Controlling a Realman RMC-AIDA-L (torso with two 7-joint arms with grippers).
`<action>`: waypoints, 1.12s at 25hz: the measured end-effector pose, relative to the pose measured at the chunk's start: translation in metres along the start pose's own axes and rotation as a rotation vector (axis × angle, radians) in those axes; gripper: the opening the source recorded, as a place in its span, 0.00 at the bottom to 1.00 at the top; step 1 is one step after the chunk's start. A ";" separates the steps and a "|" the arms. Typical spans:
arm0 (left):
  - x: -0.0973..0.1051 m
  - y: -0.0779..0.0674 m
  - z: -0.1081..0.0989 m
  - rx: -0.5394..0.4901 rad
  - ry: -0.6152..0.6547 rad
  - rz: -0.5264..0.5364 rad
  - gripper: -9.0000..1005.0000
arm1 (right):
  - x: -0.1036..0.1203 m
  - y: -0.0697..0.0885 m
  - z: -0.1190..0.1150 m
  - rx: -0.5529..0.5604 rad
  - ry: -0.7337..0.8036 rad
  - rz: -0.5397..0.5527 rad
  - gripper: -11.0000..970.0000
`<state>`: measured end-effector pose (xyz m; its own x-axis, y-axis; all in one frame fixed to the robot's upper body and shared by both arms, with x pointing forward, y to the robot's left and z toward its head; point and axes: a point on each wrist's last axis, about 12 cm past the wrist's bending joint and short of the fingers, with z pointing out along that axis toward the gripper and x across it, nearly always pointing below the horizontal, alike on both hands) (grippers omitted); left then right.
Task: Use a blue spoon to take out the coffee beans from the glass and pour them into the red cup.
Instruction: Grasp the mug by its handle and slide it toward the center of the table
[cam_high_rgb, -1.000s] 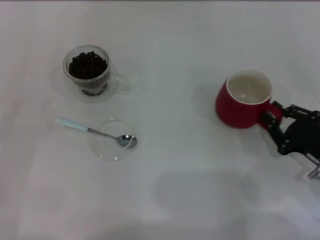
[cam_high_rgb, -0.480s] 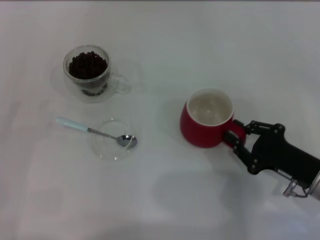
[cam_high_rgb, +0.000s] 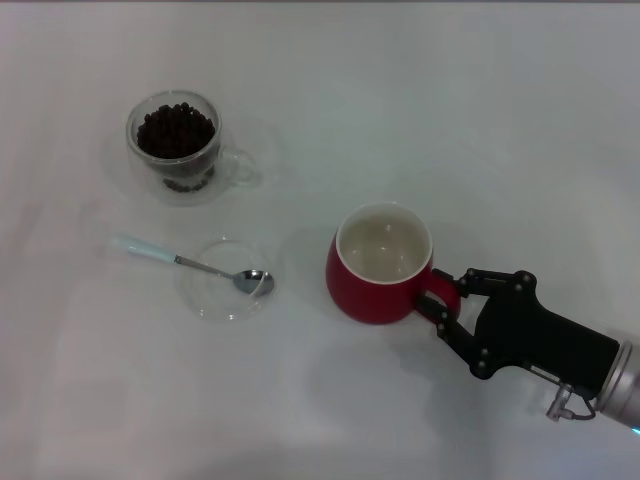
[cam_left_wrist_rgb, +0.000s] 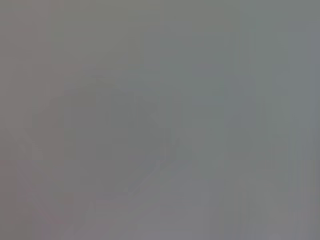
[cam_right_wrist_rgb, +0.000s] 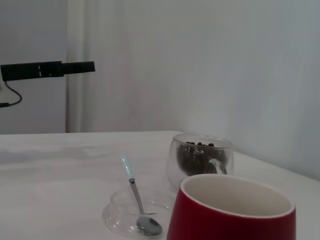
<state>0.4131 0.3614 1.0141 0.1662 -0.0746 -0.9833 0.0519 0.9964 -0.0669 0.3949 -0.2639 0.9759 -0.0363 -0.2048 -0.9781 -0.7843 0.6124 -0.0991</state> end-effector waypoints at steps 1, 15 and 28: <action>0.000 0.000 0.000 0.000 -0.001 0.000 0.62 | 0.000 0.000 0.001 -0.003 -0.001 -0.001 0.28; 0.001 0.001 -0.004 -0.005 0.008 0.000 0.62 | -0.002 -0.002 -0.003 0.015 -0.016 0.000 0.40; 0.007 -0.025 -0.003 0.080 0.024 -0.292 0.62 | -0.030 -0.012 -0.036 -0.008 -0.266 0.033 0.90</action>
<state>0.4101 0.3357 1.0083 0.1096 -0.3552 -0.9283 0.1718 0.9267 -0.3343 0.3832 -0.2923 1.0125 0.1013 0.0240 -0.9946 -0.7905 0.6088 -0.0658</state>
